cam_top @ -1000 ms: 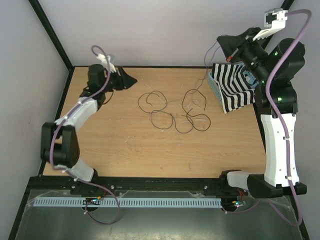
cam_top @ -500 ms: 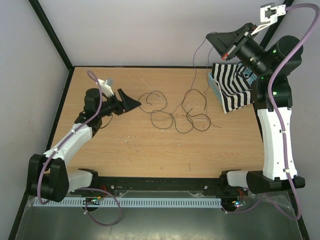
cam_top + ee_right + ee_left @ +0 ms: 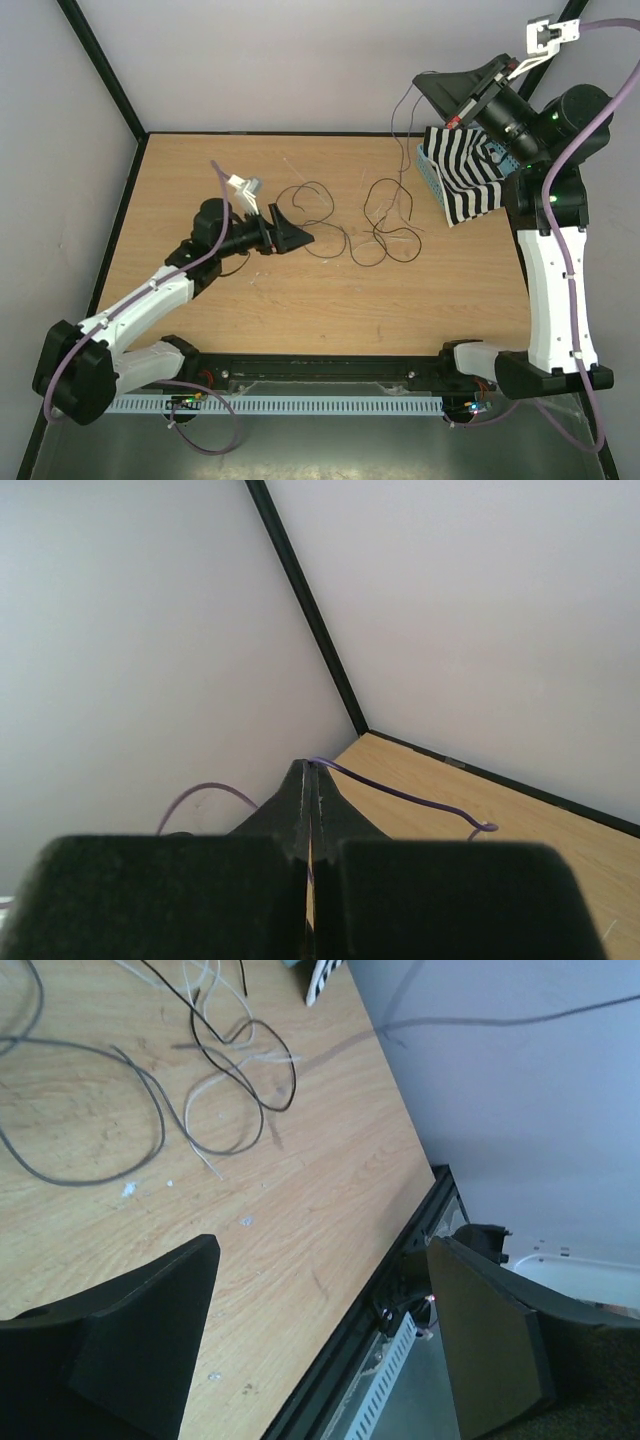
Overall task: Zip-tie the wires
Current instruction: Straighten the cable at the center of the board.
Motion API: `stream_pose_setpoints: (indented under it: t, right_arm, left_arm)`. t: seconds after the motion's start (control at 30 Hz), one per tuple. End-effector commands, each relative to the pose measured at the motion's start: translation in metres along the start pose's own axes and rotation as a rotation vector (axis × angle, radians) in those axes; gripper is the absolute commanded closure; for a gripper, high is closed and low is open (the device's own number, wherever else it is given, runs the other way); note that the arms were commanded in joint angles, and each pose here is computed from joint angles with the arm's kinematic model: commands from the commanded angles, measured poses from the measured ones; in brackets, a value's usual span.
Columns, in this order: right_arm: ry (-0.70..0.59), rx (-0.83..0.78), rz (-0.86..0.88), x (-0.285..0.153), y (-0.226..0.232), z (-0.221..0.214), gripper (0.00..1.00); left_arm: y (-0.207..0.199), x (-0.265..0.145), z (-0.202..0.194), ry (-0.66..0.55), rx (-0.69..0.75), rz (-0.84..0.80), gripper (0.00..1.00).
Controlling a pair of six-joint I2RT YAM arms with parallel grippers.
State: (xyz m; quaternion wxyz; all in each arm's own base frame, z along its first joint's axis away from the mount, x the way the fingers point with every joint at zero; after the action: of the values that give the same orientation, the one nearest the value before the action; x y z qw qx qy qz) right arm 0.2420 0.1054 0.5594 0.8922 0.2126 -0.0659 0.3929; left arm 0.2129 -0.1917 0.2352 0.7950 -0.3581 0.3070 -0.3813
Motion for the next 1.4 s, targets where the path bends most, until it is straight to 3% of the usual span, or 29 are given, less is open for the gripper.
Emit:
stream_pose_setpoints:
  t: [0.0,0.2,0.5,0.73,0.97,1.13,1.37]
  right_arm:
    - [-0.017,0.001,0.046,-0.005,0.009,0.002,1.0]
    - [0.005,0.036,0.078,-0.003,0.005,-0.009,1.0]
    - [0.011,0.054,0.084,0.0,-0.004,-0.022,1.0]
    - [0.014,0.066,0.091,0.002,-0.008,-0.027,1.0]
    - [0.021,0.072,0.094,0.004,-0.011,-0.029,1.0]
    - [0.021,0.079,0.105,0.003,-0.008,-0.028,1.0]
    - [0.008,0.068,0.118,-0.001,0.001,-0.019,1.0]
  left_arm:
    - [-0.01,0.014,0.0,0.011,0.086,-0.025,0.13]
    - [-0.005,0.041,0.026,-0.017,0.283,0.015,0.13]
    - [0.034,0.077,0.021,0.056,0.26,0.124,0.12]
    - [0.031,0.114,0.005,0.235,0.312,-0.043,0.12]
    - [0.029,0.135,-0.011,0.291,0.331,-0.115,0.11]
    - [0.03,0.156,-0.007,0.263,0.416,-0.103,0.04]
    - [0.051,0.188,0.009,0.195,0.521,-0.003,0.03]
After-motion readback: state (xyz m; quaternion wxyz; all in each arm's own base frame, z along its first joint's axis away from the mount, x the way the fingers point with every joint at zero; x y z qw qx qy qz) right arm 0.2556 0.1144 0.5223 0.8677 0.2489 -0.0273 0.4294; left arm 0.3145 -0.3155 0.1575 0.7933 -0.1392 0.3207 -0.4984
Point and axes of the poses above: each gripper's point midway between its finger pads, its own x axis out along the fingers, its own y axis along the line the jaws close on, z = x × y, the point moved 8 cm from there along -x, back along the fingers, and after that the axes turned 5 degrees about -x, right-handed, at the moved point
